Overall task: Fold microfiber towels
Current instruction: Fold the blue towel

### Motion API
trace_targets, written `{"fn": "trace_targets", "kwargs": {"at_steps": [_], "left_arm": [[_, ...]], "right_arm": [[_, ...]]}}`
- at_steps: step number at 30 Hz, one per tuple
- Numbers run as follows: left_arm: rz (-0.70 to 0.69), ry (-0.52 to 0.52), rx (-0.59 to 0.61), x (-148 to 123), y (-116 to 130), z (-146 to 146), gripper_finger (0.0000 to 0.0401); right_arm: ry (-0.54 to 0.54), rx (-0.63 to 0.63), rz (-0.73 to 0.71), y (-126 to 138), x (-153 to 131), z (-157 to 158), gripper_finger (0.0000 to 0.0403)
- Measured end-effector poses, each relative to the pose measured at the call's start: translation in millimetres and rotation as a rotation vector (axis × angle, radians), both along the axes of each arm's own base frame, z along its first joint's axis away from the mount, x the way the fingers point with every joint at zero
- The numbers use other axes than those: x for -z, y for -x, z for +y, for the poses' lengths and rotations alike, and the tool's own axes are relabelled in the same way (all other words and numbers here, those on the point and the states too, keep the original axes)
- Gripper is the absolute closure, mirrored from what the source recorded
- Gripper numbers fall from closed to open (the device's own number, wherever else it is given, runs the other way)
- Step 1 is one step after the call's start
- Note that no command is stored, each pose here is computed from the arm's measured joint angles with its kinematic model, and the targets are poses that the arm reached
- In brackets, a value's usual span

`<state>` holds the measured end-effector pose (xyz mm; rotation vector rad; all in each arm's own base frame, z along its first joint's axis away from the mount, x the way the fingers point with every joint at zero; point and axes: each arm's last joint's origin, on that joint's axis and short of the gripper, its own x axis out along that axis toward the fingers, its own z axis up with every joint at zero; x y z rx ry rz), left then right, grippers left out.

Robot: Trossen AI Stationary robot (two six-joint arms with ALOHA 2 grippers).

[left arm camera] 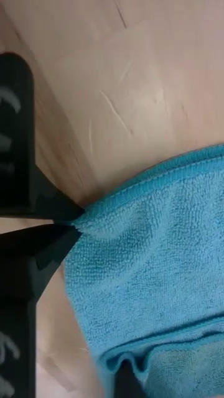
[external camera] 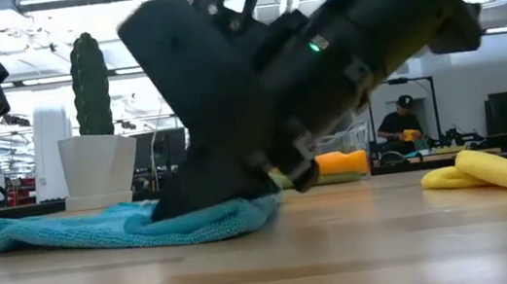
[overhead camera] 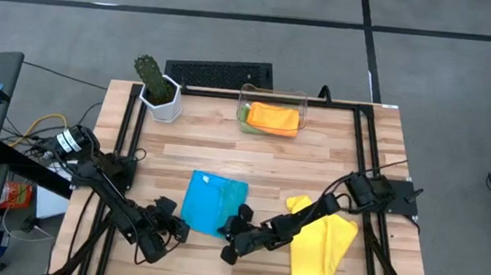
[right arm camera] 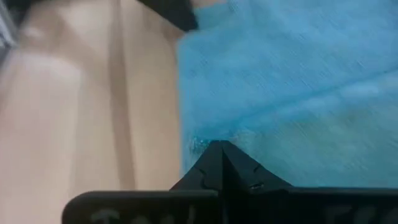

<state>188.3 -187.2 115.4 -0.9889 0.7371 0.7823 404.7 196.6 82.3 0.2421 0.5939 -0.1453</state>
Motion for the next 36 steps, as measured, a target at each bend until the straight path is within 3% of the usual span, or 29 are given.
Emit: {"fn": "trace_targets", "kwargs": {"at_steps": [9,17,36], "left_arm": [[0.054,0.079,0.089,-16,-6,-8,0.0399],[0.124,0.057,0.108,-42,-9,3,0.04],[0.011,0.049,0.387,-82,-78,32,0.0401]], "right_arm": [[-0.031,-0.017,-0.003,-4,0,-3,0.0385],[0.036,-0.05,-0.11,2,-45,8,0.0386],[0.07,0.017,0.048,2,-29,-16,0.0384]]}}
